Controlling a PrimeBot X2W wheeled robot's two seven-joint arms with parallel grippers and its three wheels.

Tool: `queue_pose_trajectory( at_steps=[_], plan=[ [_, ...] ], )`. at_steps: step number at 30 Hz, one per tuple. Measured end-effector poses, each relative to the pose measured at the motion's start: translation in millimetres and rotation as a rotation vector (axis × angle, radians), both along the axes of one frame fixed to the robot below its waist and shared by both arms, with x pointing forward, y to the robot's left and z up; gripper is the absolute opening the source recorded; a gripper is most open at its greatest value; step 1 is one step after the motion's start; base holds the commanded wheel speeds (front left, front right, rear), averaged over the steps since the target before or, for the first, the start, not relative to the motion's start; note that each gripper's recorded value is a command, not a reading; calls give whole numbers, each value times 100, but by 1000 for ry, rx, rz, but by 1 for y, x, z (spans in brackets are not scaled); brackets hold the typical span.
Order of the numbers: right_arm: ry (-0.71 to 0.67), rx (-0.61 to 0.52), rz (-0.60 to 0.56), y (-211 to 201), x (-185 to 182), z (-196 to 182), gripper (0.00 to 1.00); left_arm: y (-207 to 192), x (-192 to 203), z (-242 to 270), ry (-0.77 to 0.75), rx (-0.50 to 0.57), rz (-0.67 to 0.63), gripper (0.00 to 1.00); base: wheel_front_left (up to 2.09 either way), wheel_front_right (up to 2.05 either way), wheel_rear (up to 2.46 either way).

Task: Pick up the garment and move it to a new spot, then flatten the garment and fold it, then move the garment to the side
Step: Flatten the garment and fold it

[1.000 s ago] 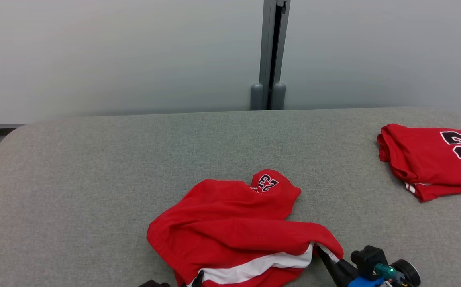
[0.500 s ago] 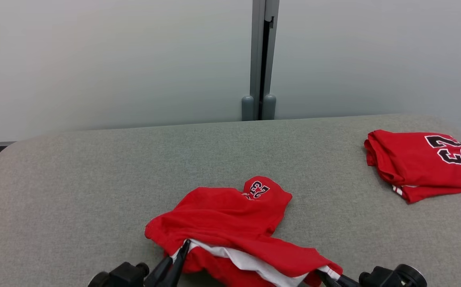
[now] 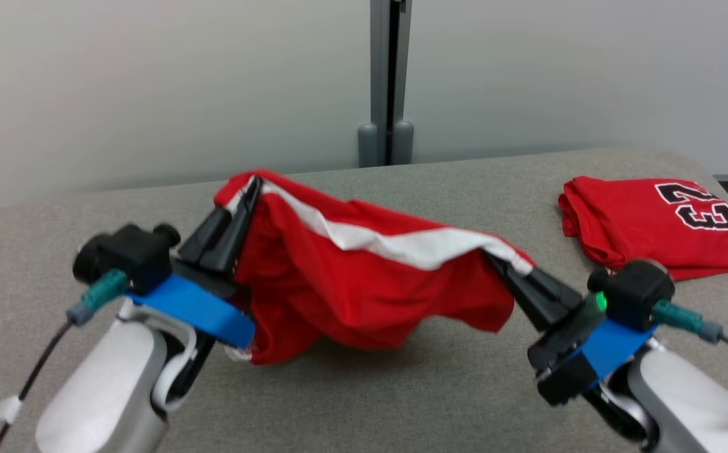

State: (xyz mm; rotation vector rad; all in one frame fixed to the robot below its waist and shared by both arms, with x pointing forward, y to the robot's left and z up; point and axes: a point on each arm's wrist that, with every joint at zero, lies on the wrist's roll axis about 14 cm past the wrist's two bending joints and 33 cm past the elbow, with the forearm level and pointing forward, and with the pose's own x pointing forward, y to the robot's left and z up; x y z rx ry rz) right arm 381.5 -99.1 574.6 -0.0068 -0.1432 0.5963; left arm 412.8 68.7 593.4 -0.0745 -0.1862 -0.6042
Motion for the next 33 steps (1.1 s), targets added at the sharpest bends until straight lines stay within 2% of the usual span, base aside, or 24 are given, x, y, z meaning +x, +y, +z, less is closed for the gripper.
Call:
queue_pose_trajectory(
  at_steps=[5,11,14,20,22,27,31,33],
  plan=[
    [-103,17,-38,-6,54,47,0,-16,55,43,-72,-4,-31,0,0,0,0],
    [-103,78,-91,-11,132,85,0,-35,123,84,-133,-14,-54,0,0,0,0],
    [-138,107,-142,-25,168,112,0,-37,148,112,-172,-64,-43,0,0,0,0],
    [-183,115,-169,-23,215,139,0,-43,181,135,-231,-52,-35,0,0,0,0],
    [-168,126,-176,-23,226,135,0,-40,190,133,-229,-48,-26,0,0,0,0],
    [-83,100,-157,-10,236,97,0,-31,202,99,-155,-25,-6,0,0,0,0],
    [15,67,-134,-1,227,50,0,-26,193,46,-51,12,-9,0,0,0,0],
    [68,41,-120,1,218,22,0,-24,184,26,-7,-9,-10,0,0,0,0]
  ],
)
